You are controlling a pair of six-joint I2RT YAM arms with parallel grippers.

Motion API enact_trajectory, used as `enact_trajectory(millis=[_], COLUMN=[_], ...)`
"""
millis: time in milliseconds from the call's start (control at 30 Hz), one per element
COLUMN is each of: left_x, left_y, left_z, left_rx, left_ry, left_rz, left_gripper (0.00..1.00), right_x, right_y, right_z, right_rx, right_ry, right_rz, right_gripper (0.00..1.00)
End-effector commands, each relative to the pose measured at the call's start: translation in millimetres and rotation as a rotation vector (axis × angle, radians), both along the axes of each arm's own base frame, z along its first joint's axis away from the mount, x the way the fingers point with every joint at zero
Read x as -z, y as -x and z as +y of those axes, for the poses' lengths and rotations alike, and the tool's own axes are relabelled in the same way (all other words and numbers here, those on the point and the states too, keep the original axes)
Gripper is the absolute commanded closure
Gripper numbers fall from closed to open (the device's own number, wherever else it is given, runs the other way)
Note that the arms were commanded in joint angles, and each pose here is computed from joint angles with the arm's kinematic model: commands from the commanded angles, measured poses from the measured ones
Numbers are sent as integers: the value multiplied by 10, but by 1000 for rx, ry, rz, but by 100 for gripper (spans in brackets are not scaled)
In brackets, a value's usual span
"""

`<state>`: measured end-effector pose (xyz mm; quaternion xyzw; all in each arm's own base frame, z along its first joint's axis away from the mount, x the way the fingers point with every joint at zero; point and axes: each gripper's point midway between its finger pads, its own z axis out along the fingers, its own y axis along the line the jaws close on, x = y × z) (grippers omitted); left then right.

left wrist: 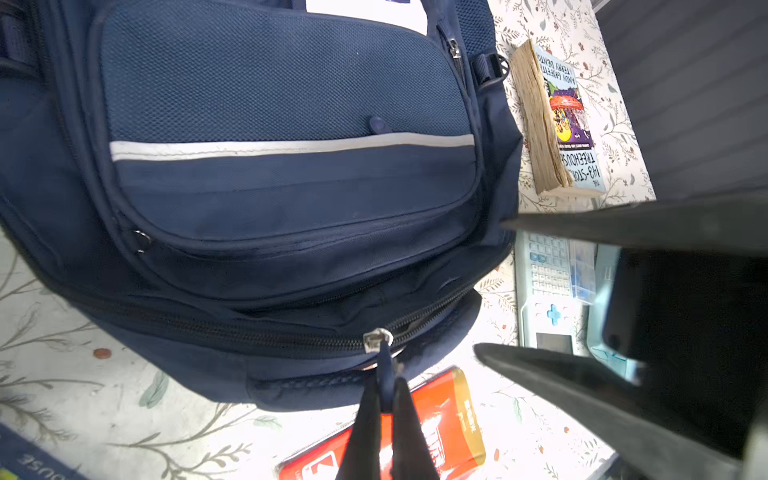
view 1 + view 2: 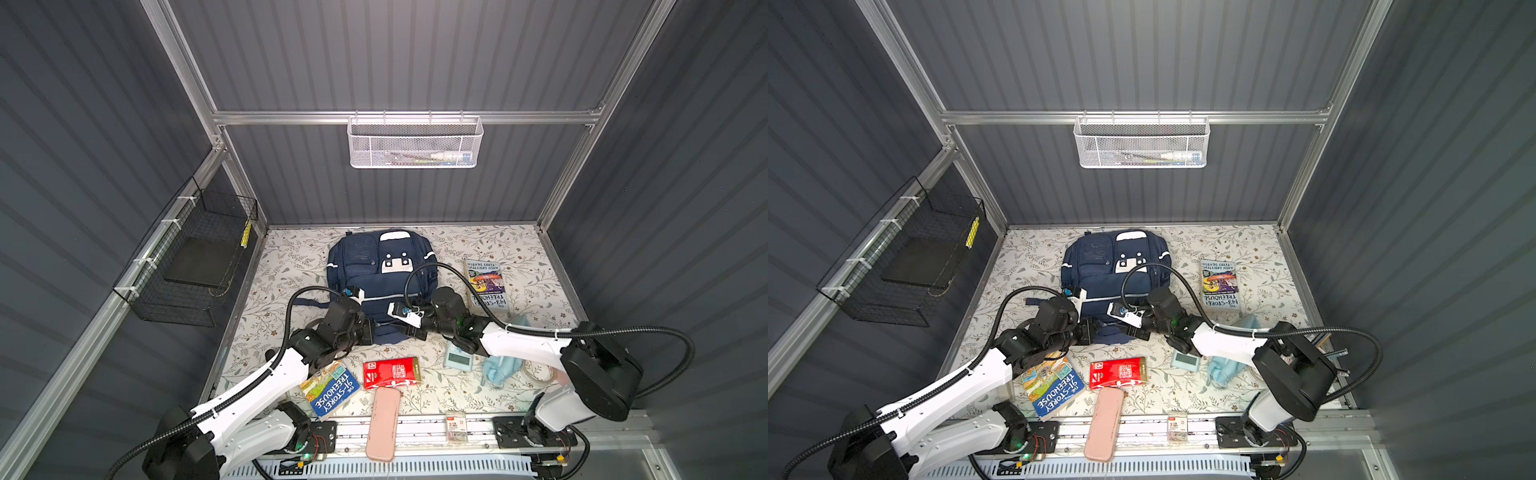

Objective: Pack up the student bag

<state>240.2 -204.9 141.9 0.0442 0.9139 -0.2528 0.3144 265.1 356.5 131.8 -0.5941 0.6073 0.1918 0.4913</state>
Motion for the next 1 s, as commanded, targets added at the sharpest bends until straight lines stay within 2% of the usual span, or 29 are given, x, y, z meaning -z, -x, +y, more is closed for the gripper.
enact_trajectory(millis=[0,100,167,200,300,333,400,533,667,833,900,967], left_x=[-278,-267,-282,-285,-245,-178,58,371,505,373,370,325], left_y=[-106,-102,-97,-95,-94,-102,-122,-167,-317,-551,-624,-679], left_z=[-62,-75,-90,-95,-70,-35,86,407,720,1339,1439,1385], left_rx=[-18,-19,-17,-15,-17,-26,-66,-156,-245,-416,-453,-432], left_ry=[58,71,85,86,61,33,-45,-179,-105,-208,-138,-77], left_rz=[-77,-75,-72,-71,-63,-58,-40,-31,23,-34,-22,-21], left_gripper=[100,100,100,100,100,100,100,100,100,100,100,100], right_x=[31,137,195,221,257,268,280,129,91,33,22,46], right_y=[82,90,87,86,68,79,117,155,137,74,-66,-214], right_z=[121,152,181,199,200,172,93,-89,-224,-402,-536,-647], right_rx=[-70,-81,-92,-99,-94,-96,-111,-156,-164,-167,-129,-79], right_ry=[-15,14,33,47,82,93,112,69,96,79,47,38], right_rz=[50,89,94,92,92,81,48,128,128,161,203,218], right_gripper=[45,45,50,58,94,100,100,100,100,100,100,100])
